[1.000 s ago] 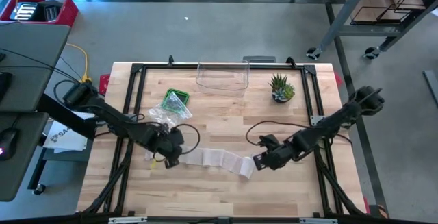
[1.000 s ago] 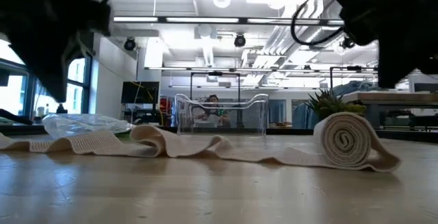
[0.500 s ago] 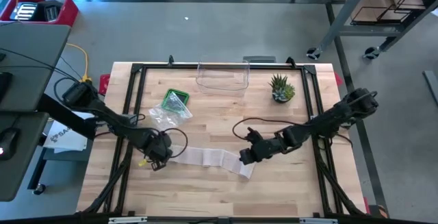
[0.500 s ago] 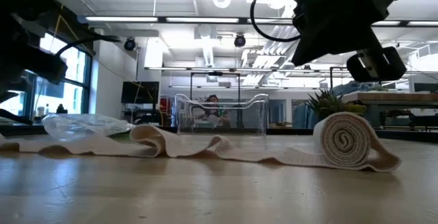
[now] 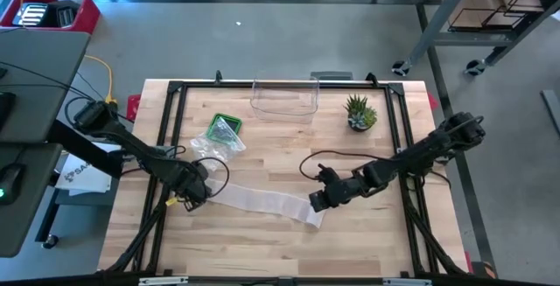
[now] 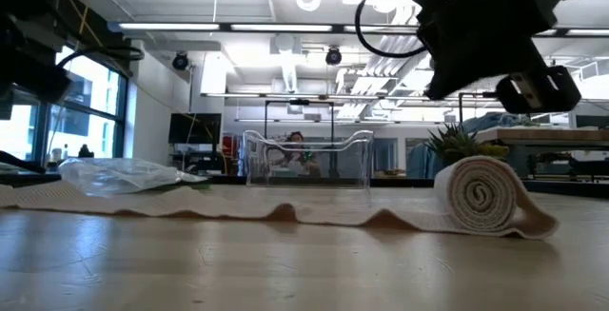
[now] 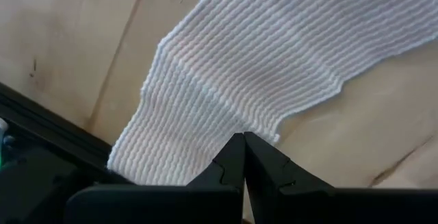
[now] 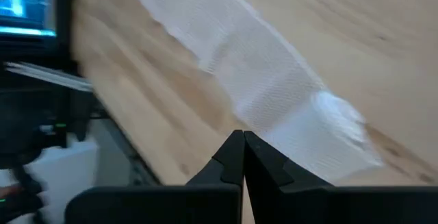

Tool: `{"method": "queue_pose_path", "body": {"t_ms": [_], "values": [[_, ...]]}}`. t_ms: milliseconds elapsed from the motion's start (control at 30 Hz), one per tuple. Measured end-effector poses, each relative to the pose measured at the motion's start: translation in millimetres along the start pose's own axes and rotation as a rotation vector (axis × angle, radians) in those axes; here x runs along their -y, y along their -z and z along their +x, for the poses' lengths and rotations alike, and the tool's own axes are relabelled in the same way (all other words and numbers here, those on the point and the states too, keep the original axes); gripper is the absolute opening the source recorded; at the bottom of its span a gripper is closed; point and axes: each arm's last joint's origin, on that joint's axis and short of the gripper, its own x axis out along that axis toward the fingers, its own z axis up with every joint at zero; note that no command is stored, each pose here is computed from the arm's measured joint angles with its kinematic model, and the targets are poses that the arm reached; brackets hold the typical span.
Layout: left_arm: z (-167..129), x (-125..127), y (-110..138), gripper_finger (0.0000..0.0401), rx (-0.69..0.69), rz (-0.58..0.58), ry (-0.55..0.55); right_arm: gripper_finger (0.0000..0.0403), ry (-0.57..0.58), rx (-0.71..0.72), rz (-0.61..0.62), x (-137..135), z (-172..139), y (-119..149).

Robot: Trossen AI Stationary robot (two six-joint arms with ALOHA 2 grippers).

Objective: Roll bandage
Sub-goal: Roll the bandage

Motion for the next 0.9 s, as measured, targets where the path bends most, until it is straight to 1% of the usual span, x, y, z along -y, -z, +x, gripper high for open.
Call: {"method": "queue_pose_path", "body": {"t_ms": [67, 133, 200, 300, 400, 467, 533, 567, 633, 733, 767, 800, 900], "values": [[-6, 2, -1, 0.0000, 0.022, -0.013, 0.023, 0.0000, 0.032, -0.007, -0.007, 3, -1, 2], [-12, 8, -4, 0.0000, 0.066, -0.014, 0.077, 0.0000, 0.047, -0.009, -0.019, 4, -4, 5], [-17, 14, -8, 0.0000, 0.110, -0.013, 0.117, 0.0000, 0.030, -0.017, -0.030, 2, -7, 10], [-24, 24, -15, 0.0000, 0.183, -0.024, 0.169, 0.0000, 0.002, -0.065, -0.037, 0, -9, 21], [-25, 32, -22, 0.0000, 0.221, -0.042, 0.181, 0.0000, 0.007, -0.085, -0.019, 1, -3, 32], [-22, 39, -28, 0.0000, 0.224, -0.044, 0.186, 0.0000, -0.052, -0.084, -0.016, -4, 5, 36], [-19, 44, -34, 0.0000, 0.227, -0.035, 0.188, 0.0000, -0.111, -0.071, -0.003, -9, 14, 35], [-18, 47, -37, 0.0000, 0.231, -0.031, 0.192, 0.0000, -0.119, -0.064, 0.011, -10, 20, 33], [-17, 54, -44, 0.0000, 0.237, -0.018, 0.208, 0.0000, -0.102, -0.049, 0.034, -14, 31, 26], [-18, 63, -52, 0.0000, 0.245, 0.010, 0.217, 0.0000, -0.102, -0.056, 0.007, -28, 46, 10], [-19, 66, -55, 0.0000, 0.249, 0.023, 0.217, 0.0000, -0.092, -0.069, -0.013, -34, 48, 4], [-20, 68, -57, 0.0000, 0.253, 0.034, 0.219, 0.0000, -0.055, -0.081, -0.032, -38, 50, -2], [-27, 72, -60, 0.0000, 0.281, 0.064, 0.225, 0.0000, 0.156, -0.127, -0.105, -42, 52, -17]]}}
